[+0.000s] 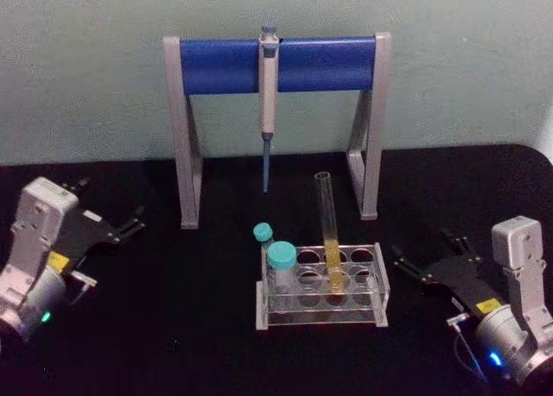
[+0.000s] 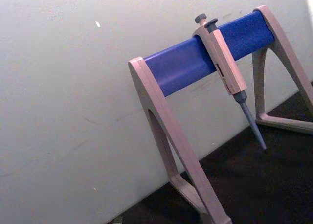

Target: Pick up the test tube from the test tube rack, shake it, then place it back into the test tube rack.

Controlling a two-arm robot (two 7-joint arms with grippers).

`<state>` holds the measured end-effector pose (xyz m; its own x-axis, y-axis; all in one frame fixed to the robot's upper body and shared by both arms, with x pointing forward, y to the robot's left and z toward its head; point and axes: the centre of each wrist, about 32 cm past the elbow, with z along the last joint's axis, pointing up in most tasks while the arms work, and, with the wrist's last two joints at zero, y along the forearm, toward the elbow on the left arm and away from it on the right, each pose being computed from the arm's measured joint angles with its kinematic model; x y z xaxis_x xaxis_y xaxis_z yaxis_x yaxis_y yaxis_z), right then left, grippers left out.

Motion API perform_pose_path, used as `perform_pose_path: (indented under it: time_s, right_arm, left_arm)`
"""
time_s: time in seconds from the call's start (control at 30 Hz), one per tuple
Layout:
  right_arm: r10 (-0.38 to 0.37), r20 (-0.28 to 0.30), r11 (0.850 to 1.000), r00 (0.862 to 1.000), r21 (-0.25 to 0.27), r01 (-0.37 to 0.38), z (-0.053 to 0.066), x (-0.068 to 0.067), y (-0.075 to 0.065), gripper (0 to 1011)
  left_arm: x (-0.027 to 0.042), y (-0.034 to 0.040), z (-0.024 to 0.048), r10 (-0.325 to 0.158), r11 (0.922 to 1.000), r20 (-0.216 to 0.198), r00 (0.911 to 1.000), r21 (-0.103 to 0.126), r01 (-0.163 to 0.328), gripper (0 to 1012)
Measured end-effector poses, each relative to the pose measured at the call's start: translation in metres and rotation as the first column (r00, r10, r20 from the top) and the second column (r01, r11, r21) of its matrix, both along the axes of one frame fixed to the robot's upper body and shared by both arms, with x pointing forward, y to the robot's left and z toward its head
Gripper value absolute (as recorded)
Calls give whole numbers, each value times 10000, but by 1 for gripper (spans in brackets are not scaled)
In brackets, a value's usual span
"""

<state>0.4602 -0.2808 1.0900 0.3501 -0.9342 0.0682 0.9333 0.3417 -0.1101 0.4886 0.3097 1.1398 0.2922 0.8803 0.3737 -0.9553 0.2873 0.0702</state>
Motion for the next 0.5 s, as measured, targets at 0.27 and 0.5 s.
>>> perform_pose_path:
  time_s: [0.27, 0.5]
  right_arm:
    - [1, 4, 10000, 10000, 1, -1, 1, 0, 0, 1000]
    - [1, 4, 10000, 10000, 1, -1, 1, 0, 1, 1000]
  left_arm:
    - [0, 0, 0, 0, 10000, 0, 10000, 0, 0, 1010]
    - [0, 0, 0, 0, 10000, 0, 10000, 0, 0, 1010]
